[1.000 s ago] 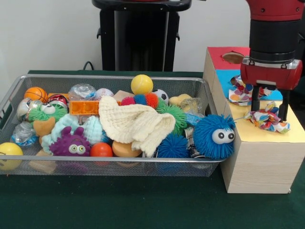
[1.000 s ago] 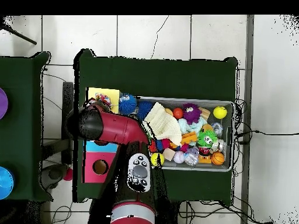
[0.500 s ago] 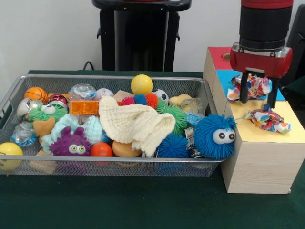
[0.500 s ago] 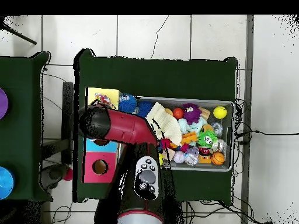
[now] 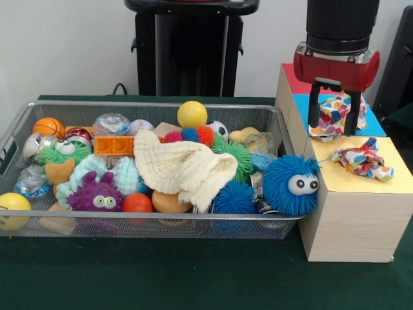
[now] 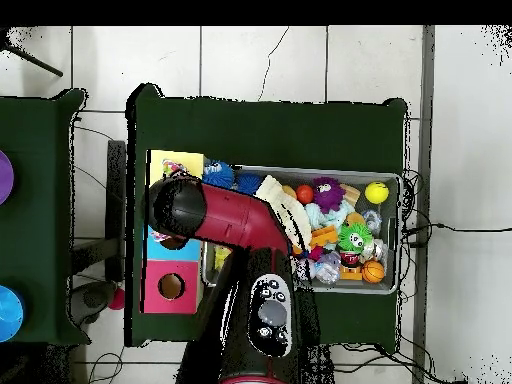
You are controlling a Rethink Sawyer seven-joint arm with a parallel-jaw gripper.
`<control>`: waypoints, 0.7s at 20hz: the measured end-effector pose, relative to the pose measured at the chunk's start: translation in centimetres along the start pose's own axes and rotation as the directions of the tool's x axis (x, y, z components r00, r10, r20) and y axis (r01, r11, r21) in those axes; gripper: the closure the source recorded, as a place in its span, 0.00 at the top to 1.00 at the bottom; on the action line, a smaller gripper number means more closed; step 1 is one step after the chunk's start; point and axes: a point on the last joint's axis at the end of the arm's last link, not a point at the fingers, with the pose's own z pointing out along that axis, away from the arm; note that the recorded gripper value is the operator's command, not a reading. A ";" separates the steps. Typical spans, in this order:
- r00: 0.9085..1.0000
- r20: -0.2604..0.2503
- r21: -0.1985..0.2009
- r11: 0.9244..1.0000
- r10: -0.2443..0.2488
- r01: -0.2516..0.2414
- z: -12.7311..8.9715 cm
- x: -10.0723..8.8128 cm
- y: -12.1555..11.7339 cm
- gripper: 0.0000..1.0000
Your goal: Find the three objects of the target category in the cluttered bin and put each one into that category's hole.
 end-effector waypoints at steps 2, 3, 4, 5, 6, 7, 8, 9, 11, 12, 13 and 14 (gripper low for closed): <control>1.000 0.005 -0.002 1.000 0.002 -0.002 -0.3 -0.2 0.0 1.00; 1.000 0.007 -0.003 1.000 0.003 -0.003 -0.4 -0.3 -0.1 1.00; 1.000 0.009 -0.005 1.000 0.004 -0.004 -0.6 -0.4 0.0 1.00; 1.000 0.011 -0.006 1.000 0.004 -0.004 -0.7 -0.5 0.0 1.00; 1.000 0.011 -0.006 1.000 0.004 -0.004 -0.7 -0.5 0.0 1.00; 1.000 0.012 -0.007 1.000 0.006 -0.005 -0.8 -0.6 -0.1 1.00; 1.000 0.011 -0.007 1.000 0.006 -0.006 -0.8 -0.6 -0.1 1.00; 1.000 0.009 -0.005 1.000 0.007 -0.007 -0.8 -0.6 -0.2 1.00; 1.000 -0.008 0.002 1.000 0.013 -0.013 -0.9 -0.7 -0.5 1.00; 1.000 -0.013 0.004 1.000 0.014 -0.014 -0.9 -0.7 -0.6 1.00; 1.000 -0.017 0.006 1.000 0.016 -0.016 -0.9 -0.8 -0.7 1.00; 1.000 -0.022 0.007 1.000 0.018 -0.018 -0.9 -0.8 -0.8 1.00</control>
